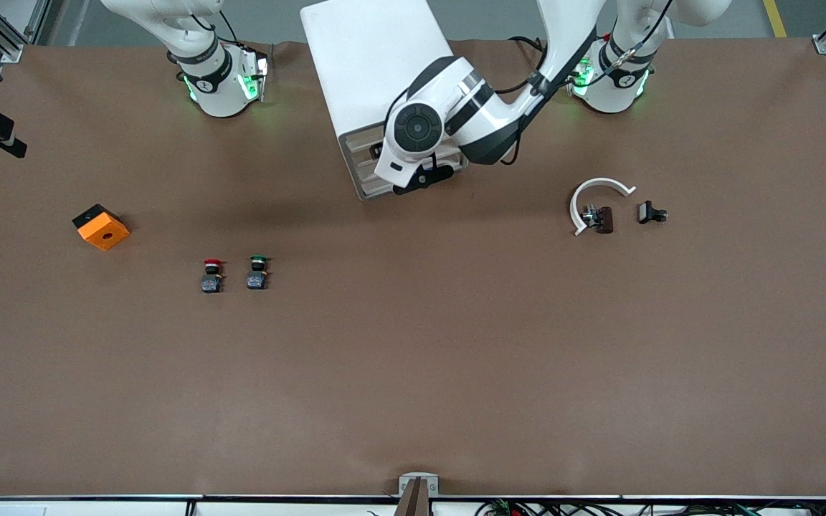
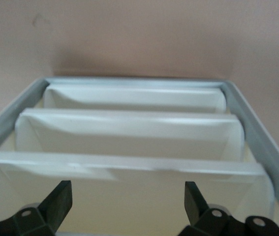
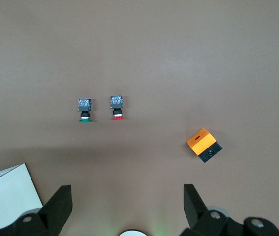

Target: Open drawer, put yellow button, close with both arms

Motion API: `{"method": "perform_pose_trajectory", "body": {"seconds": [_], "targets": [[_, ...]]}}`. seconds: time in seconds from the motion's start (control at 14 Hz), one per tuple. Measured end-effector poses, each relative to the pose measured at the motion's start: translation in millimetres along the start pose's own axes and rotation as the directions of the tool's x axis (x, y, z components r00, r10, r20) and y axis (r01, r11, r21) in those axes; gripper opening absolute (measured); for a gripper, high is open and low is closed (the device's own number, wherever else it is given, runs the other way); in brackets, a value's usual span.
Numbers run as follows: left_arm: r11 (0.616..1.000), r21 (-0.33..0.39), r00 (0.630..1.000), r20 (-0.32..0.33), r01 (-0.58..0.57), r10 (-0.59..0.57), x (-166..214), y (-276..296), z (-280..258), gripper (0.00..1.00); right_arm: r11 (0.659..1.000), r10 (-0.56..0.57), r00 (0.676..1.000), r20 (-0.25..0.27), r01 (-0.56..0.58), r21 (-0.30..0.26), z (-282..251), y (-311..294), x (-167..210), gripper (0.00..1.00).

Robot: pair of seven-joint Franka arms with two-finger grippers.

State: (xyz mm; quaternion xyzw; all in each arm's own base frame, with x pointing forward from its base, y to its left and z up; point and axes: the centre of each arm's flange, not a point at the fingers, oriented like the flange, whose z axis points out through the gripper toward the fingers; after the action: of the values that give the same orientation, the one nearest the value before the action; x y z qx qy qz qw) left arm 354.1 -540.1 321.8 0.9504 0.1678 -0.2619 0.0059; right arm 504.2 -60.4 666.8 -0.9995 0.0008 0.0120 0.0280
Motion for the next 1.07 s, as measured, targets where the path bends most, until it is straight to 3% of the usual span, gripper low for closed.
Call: {"method": "perform_pose_trajectory", "body": {"seconds": [0.5,0.79,1.07], "targets": [[0.999,-0.012,0.999,0.0,0.049,-0.049,9.1,-1.8,-7.2,1.0,1.0,-0.001,1.0,-0.005,0.001,0.004,0.2,-0.6,-12.8,1.0],[0.984,-0.102,0.989,-0.001,0.145,-0.146,72.4,-22.4,-66.4,1.0,0.999,0.036,0.999,-0.006,-0.036,-0.002,0.0,0.0,-12.8,1.0],[0.976,-0.135,0.971,-0.143,0.172,-0.191,129.8,-52.6,-122.6,1.0,0.993,0.114,0.993,-0.007,-0.114,-0.018,-0.3,1.9,-13.1,1.0]]}}
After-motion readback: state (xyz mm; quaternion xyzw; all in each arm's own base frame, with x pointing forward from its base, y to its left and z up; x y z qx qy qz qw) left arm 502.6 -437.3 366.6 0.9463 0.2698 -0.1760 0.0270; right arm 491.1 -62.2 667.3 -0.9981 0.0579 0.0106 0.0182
